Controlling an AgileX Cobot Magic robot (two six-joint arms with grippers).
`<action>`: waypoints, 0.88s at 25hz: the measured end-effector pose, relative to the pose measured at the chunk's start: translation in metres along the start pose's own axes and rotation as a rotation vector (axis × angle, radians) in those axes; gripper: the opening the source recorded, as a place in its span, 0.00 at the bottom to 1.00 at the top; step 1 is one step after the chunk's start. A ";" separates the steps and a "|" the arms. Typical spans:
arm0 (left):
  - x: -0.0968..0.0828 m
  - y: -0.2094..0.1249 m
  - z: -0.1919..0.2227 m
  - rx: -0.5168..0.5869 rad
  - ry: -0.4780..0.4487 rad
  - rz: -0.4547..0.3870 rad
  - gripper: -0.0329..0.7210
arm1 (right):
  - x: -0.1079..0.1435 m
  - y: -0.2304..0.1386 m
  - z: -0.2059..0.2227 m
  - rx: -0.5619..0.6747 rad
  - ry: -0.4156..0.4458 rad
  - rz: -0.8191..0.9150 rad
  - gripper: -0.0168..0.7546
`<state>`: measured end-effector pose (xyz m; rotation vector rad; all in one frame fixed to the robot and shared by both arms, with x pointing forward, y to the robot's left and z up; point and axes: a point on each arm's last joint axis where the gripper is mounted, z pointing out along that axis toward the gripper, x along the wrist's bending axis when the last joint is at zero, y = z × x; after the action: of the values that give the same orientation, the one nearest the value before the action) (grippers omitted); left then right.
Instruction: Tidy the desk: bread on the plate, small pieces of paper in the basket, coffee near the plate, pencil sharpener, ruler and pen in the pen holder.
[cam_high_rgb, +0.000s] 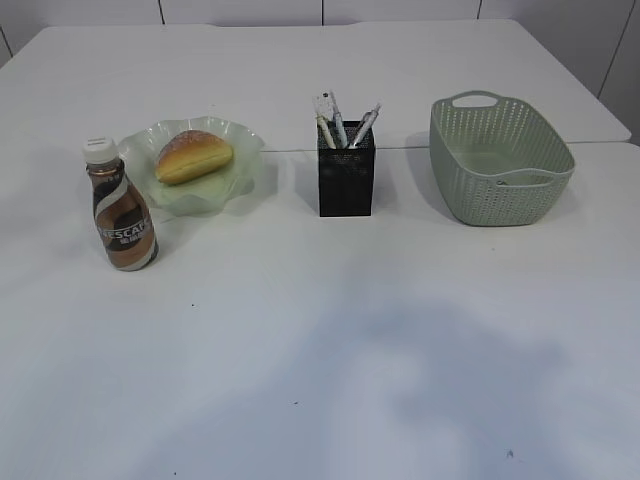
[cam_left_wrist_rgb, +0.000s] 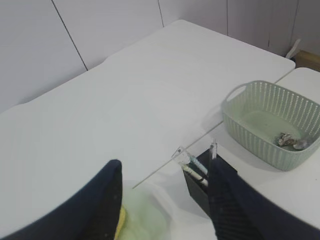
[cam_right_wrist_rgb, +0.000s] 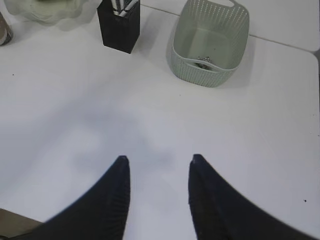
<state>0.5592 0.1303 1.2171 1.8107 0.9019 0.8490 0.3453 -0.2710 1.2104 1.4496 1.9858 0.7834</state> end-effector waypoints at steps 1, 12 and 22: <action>0.003 0.003 -0.012 0.005 0.010 0.005 0.57 | 0.000 0.000 0.000 0.000 0.004 0.003 0.50; 0.045 0.019 -0.179 -0.031 0.219 -0.013 0.58 | 0.004 -0.004 -0.008 -0.020 0.053 0.027 0.59; 0.030 -0.012 -0.295 0.055 0.232 -0.063 0.54 | -0.004 -0.016 -0.034 -0.134 0.009 0.012 0.59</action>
<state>0.3238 0.2833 1.3131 1.7449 1.1339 1.0176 0.3113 -0.2830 1.2220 1.3835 1.8944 0.9115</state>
